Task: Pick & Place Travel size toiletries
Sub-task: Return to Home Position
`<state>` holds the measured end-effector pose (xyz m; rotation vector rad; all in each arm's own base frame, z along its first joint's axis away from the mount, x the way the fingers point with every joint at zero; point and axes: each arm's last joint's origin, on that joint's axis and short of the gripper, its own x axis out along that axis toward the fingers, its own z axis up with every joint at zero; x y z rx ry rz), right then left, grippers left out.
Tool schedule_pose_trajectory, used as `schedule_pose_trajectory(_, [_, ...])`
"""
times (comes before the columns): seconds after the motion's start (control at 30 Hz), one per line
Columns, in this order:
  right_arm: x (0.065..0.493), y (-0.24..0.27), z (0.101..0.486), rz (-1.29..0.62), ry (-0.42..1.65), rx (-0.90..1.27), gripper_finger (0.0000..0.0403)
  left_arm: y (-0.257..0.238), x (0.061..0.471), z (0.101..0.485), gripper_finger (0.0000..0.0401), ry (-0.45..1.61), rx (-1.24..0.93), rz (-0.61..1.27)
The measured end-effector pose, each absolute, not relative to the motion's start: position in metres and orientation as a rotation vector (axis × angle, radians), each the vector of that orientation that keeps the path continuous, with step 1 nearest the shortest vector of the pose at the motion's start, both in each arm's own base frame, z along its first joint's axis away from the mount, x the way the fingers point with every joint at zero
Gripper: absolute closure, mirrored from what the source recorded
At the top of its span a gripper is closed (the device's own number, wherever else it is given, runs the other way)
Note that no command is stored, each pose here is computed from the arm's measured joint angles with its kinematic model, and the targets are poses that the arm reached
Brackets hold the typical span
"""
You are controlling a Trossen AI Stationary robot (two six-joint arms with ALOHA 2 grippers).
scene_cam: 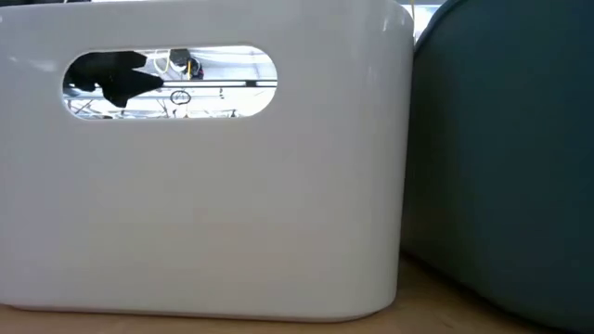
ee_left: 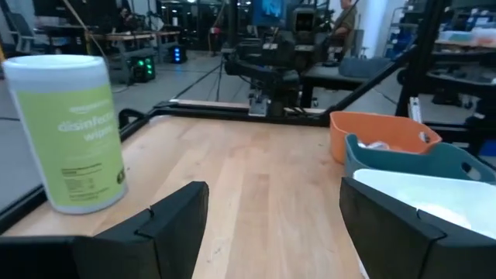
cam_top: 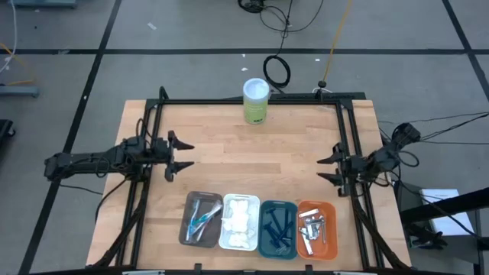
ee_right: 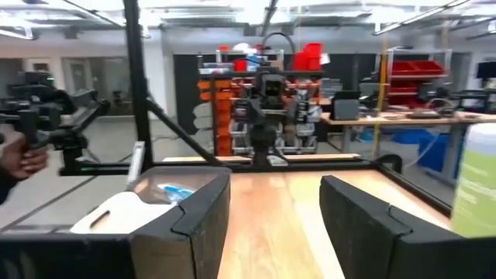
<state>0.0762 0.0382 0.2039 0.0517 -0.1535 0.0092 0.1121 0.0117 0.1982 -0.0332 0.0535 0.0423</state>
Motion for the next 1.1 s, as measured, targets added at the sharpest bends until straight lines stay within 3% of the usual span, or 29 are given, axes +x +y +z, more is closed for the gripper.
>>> schedule_pose_trajectory(0.47, [0.090, 0.023, 0.191, 0.011, -0.222, 0.034, 0.0212, 0.011, 0.112, 0.196, 0.0118, 0.063, -0.031, 0.010])
schedule_pose_trajectory(0.7, [0.095, 0.014, 0.175, 0.085, -0.059, 0.071, 0.0215, 0.011, 0.112, 0.195, 0.0118, 0.067, -0.041, 0.011])
schedule_pose_trajectory(0.87, [0.095, 0.012, 0.175, 0.204, -0.061, 0.004, 0.0212, 0.011, 0.112, 0.192, 0.0118, 0.101, -0.040, 0.011])
schedule_pose_trajectory(1.1, [0.097, 0.010, 0.172, 0.197, -0.024, 0.007, 0.0215, 0.012, 0.112, 0.194, 0.0118, 0.080, 0.099, 0.042])
